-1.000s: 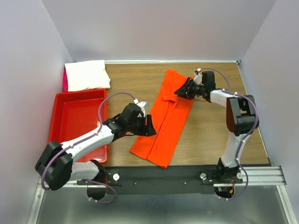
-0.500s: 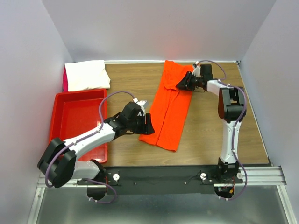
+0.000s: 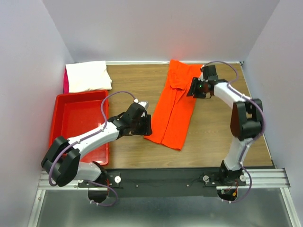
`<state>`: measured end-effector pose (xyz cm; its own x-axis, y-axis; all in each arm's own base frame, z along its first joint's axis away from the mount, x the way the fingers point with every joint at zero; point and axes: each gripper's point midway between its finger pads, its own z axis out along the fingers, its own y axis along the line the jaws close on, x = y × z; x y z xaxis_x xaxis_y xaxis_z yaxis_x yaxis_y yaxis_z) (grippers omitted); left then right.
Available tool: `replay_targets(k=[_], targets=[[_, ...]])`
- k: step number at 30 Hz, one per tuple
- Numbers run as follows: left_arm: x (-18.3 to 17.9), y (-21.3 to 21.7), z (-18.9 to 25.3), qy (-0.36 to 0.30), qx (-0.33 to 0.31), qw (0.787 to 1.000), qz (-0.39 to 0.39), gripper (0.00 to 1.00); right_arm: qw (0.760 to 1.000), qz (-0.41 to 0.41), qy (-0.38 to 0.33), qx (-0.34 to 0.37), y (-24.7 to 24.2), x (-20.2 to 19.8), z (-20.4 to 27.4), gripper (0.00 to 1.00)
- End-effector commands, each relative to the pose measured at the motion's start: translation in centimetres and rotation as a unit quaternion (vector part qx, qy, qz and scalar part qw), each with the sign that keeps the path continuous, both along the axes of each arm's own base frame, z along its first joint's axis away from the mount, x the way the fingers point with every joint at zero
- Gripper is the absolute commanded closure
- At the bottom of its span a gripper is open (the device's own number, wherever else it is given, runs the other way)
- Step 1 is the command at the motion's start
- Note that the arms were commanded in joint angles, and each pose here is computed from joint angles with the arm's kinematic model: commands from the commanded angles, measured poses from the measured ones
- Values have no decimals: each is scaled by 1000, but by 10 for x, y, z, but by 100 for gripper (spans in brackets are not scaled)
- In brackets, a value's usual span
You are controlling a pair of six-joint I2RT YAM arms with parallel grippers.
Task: Fold and stack the t-shirts
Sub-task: Fold the tshirt
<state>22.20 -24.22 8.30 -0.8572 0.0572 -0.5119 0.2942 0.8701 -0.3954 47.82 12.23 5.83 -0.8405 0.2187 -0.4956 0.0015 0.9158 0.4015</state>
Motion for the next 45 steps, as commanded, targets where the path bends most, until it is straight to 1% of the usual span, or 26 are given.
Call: replay_targets(k=[1, 2, 3, 4, 5, 6, 7, 8, 10, 11, 12, 16, 20, 22, 29, 31, 33, 41, 45], targets=[[10, 24, 4, -26, 54, 998, 35, 37, 994, -41, 41, -93, 7, -83, 16, 46], [10, 25, 4, -27, 57, 997, 36, 37, 994, -33, 56, -94, 13, -103, 14, 46], [9, 28, 3, -27, 62, 997, 34, 37, 993, -39, 38, -102, 14, -114, 28, 45], [8, 28, 3, -27, 62, 997, 35, 37, 992, -17, 45, -112, 29, -137, 24, 44], [8, 29, 4, -30, 63, 997, 36, 37, 989, -23, 79, -123, 28, -165, 9, 43], [8, 30, 3, -29, 64, 997, 36, 37, 988, -23, 85, -125, 29, -181, 7, 43], [7, 31, 2, -28, 66, 997, 37, 37, 990, -9, 78, -115, 40, -198, 14, 43], [7, 31, 2, -28, 65, 997, 36, 37, 988, -18, 104, -110, 37, -221, 2, 43], [5, 30, 2, -26, 63, 997, 35, 37, 989, -1, 114, -94, 49, -248, 1, 42], [5, 29, 4, -26, 58, 997, 33, 37, 990, -7, 114, -79, 53, -259, 5, 42], [4, 28, 5, -26, 55, 998, 34, 37, 987, 9, 135, -83, 56, -282, -3, 42], [6, 29, 9, -33, 52, 997, 37, 37, 984, 13, 163, -70, 66, -321, -14, 42], [4, 28, 3, -28, 52, 998, 35, 37, 985, 3, 163, -56, 74, -323, -19, 42], [4, 28, 1, -25, 52, 998, 35, 37, 984, 1, 169, -60, 75, -322, -23, 43], [8, 21, 8, -31, 44, 998, 33, 37, 984, -16, 165, -66, 73, -318, -27, 51], [8, 21, 7, -28, 45, 998, 33, 37, 984, -18, 163, -69, 72, -316, -28, 52], [8, 20, 4, -26, 47, 998, 32, 37, 984, -19, 165, -72, 74, -314, -31, 54], [5, 15, -3, -15, 54, 998, 20, 37, 981, -20, 176, -83, 71, -317, -45, 56], [6, 14, -5, -12, 58, 998, 19, 36, 979, -20, 179, -93, 69, -317, -51, 61]])
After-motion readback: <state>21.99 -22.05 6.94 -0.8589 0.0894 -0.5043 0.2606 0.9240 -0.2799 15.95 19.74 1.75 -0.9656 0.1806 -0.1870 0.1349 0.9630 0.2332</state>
